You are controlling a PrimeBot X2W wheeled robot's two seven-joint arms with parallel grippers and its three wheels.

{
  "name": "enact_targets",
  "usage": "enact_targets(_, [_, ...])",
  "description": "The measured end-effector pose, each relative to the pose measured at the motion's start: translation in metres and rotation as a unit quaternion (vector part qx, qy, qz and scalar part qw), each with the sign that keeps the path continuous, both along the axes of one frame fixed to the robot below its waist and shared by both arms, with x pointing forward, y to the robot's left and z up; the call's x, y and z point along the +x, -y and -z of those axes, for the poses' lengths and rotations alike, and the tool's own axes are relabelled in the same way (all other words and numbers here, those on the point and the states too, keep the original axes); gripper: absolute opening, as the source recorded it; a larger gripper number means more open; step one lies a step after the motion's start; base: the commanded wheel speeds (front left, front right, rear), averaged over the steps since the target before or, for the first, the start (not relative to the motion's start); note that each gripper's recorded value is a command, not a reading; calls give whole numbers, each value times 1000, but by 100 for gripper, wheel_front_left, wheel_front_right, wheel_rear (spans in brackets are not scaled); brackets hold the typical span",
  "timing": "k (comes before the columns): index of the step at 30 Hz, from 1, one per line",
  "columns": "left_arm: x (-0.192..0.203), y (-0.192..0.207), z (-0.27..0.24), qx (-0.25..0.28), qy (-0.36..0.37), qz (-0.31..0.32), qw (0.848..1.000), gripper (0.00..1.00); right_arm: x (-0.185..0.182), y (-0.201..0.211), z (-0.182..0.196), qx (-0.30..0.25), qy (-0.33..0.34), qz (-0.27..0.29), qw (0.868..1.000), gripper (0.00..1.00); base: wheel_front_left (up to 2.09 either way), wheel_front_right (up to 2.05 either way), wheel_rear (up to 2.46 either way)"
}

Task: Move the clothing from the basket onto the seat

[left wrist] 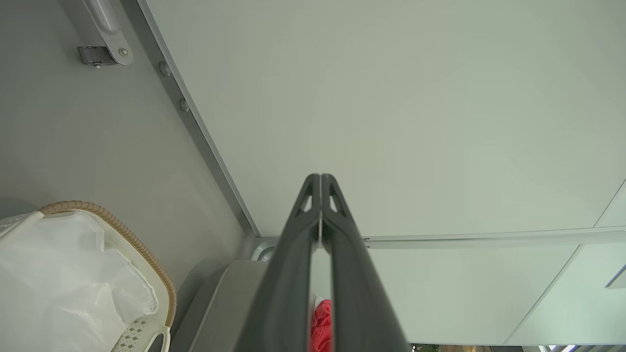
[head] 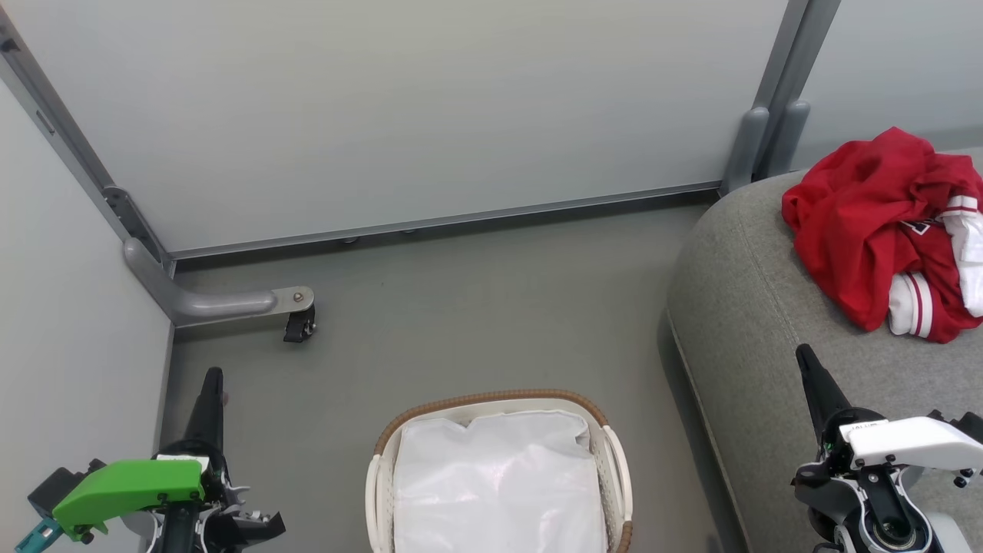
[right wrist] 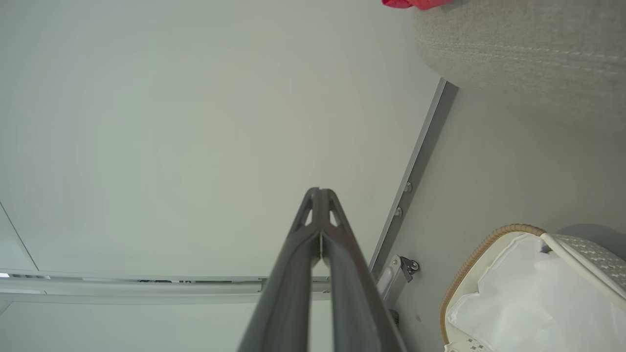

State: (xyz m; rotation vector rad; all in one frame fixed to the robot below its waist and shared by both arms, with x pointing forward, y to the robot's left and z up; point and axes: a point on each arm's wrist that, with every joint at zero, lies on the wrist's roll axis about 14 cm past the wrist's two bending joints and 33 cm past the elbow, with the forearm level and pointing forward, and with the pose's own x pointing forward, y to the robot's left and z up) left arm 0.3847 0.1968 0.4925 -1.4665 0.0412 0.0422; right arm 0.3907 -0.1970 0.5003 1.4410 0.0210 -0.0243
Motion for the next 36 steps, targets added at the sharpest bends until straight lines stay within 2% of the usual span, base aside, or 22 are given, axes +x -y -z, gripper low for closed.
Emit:
enact_targets(19, [2, -2, -10, -55, 19, 0, 998, 0, -1, 1, -7, 68, 14, -2, 998, 0, 0, 0, 0])
enact_targets(36, [3, -2, -11, -55, 21, 0, 998, 0, -1, 2, -7, 68, 15, -2, 998, 0, 0, 0, 0])
